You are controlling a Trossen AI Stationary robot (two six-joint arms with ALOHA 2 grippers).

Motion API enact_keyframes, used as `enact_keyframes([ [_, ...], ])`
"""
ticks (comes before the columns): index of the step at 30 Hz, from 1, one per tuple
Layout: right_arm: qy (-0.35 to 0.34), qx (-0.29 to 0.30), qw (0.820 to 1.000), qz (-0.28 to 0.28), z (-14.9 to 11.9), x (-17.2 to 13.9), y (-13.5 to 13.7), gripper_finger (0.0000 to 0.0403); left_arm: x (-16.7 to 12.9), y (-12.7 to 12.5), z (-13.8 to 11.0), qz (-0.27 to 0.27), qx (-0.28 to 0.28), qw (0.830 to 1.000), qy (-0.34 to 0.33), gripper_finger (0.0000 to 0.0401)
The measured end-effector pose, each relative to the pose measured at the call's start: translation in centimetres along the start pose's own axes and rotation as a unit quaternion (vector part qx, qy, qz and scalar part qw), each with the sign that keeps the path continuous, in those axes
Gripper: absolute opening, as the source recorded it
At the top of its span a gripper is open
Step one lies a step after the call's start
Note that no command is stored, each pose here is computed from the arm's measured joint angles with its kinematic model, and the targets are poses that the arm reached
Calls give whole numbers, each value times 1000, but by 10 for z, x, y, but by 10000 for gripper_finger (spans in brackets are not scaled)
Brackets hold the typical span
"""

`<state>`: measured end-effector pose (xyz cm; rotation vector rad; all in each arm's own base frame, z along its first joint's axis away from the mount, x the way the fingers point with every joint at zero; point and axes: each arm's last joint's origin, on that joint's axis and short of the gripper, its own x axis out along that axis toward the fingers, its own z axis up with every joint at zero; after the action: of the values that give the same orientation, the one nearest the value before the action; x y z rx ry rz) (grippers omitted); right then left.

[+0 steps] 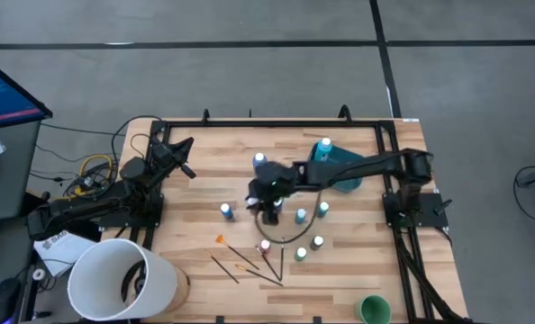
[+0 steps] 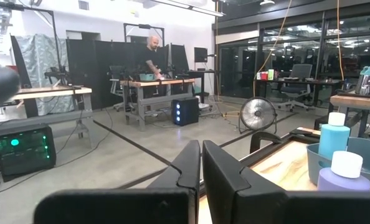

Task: Pick & Place Paint Supplies
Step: Put the small red paint bottle into the blue bin

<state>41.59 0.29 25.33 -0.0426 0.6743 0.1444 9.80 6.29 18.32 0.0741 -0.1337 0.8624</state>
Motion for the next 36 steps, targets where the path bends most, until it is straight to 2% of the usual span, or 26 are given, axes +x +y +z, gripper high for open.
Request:
enact_keyframes([
  [3,4,6,999,-40,6,-45,-7,108,0,0,0,0,0,1000,0,8],
  [6,-6,33,995,-91,-3,-90,-12,108,0,0,0,0,0,1000,0,8],
  [10,-20,106,980,-167,-39,-133,-18,108,0,0,0,0,0,1000,0,8],
  [13,-22,160,958,-237,-72,-153,-20,108,0,0,0,0,0,1000,0,8],
  [17,-19,222,927,-303,-113,-165,-20,108,0,0,0,0,0,1000,0,8],
  [23,-22,266,899,-348,-153,-174,-19,108,0,0,0,0,0,1000,-1,8],
  [36,-48,314,862,-395,-200,-169,-34,108,0,0,0,0,-1,1000,-2,8],
])
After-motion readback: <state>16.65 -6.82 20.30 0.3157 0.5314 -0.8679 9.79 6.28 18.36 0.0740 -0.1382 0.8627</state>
